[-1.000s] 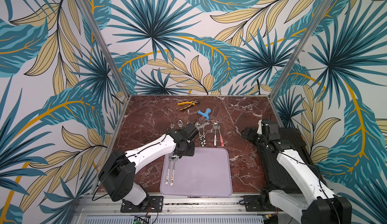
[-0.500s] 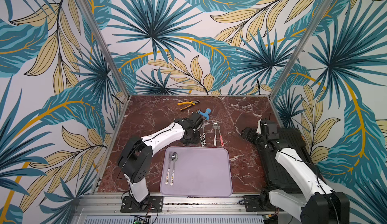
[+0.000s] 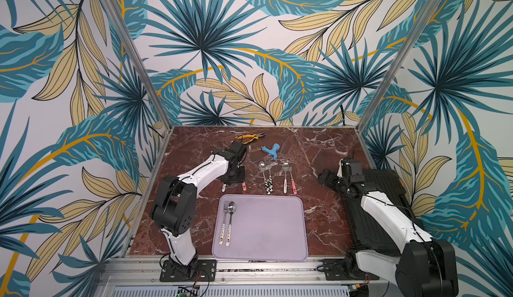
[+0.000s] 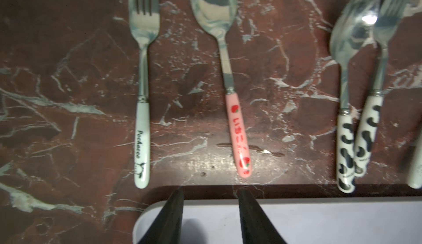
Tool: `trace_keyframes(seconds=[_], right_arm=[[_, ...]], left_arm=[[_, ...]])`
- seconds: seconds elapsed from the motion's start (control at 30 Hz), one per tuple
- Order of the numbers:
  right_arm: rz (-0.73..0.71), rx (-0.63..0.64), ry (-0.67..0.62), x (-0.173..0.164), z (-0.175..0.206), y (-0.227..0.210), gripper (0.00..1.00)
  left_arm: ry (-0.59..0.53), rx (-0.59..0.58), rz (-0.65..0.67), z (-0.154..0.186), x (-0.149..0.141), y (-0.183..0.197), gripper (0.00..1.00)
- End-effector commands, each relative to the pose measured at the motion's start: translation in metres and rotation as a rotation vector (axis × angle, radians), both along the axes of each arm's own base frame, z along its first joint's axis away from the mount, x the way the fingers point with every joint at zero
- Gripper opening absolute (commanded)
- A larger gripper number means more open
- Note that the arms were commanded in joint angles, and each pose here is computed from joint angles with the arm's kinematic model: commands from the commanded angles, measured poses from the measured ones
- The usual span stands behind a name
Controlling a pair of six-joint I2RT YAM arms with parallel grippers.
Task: Set the spoon and fork side by side
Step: Pick up the fork at the center of the board.
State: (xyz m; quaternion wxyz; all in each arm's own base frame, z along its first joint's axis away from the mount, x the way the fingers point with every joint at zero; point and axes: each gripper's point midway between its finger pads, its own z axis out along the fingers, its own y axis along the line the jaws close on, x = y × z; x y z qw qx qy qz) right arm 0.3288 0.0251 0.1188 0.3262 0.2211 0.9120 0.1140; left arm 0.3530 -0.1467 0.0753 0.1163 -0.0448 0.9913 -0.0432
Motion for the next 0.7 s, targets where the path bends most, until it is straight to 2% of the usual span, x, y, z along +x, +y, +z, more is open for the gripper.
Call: trace_keyframes(seconds=[0.0, 0.27, 0.53, 0.67], right_arm=[[0.0, -0.027, -0.019, 0.004, 0.004, -0.003, 0.97], [-0.004, -0.025, -0.017, 0.004, 0.007, -0.004, 0.97], [-0.013, -0.027, -0.022, 0.002, 0.012, -0.005, 0.97], [-0.02, -0.029, -0.029, -0.001, 0.015, -0.006, 0.97]], left_arm=[[0.007, 0.027, 0.002, -0.006, 0.001, 0.019, 0.44], [0.042, 0.046, 0.038, -0.027, 0.007, 0.041, 0.43], [0.072, 0.056, 0.05, -0.042, 0.014, 0.05, 0.43], [0.095, 0.065, 0.047, -0.051, 0.015, 0.051, 0.39]])
